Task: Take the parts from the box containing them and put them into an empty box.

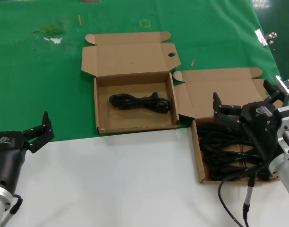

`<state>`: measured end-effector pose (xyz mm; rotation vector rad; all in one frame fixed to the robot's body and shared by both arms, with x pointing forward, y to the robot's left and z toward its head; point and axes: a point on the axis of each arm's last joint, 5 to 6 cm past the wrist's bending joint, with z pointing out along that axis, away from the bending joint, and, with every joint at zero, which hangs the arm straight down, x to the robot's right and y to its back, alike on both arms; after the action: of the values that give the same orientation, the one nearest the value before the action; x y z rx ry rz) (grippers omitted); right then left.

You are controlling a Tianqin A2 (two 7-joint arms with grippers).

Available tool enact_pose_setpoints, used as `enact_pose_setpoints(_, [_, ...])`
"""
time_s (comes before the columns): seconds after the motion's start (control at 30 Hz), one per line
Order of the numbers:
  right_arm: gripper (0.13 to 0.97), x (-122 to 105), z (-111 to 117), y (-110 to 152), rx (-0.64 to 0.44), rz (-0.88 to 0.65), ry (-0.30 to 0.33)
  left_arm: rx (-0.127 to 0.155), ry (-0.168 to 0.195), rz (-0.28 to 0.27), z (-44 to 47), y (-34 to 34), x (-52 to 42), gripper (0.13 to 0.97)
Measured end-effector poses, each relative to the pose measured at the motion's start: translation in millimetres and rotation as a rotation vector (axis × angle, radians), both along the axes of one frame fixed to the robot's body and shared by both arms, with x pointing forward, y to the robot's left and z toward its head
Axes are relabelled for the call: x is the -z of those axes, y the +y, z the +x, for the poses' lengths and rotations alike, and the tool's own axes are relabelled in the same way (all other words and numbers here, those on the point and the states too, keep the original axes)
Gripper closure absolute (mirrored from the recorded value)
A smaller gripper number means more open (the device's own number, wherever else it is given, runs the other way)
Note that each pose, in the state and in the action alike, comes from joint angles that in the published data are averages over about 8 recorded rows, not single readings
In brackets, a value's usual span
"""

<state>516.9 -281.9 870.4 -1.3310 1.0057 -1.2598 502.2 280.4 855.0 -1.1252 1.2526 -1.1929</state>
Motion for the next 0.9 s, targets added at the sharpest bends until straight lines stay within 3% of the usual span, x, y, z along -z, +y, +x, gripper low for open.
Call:
enact_pose_setpoints(0.33, [0.130,11,-7,1,0.057,0.061,0.024,0.000,0.000,0.000,0.0,0.0,0.0,0.132])
enact_pose_setpoints(0.9, [0.130,11,-7,1,0.060,0.064,0.025,0.000,0.000,0.000,0.0,0.0,0.0,0.132])
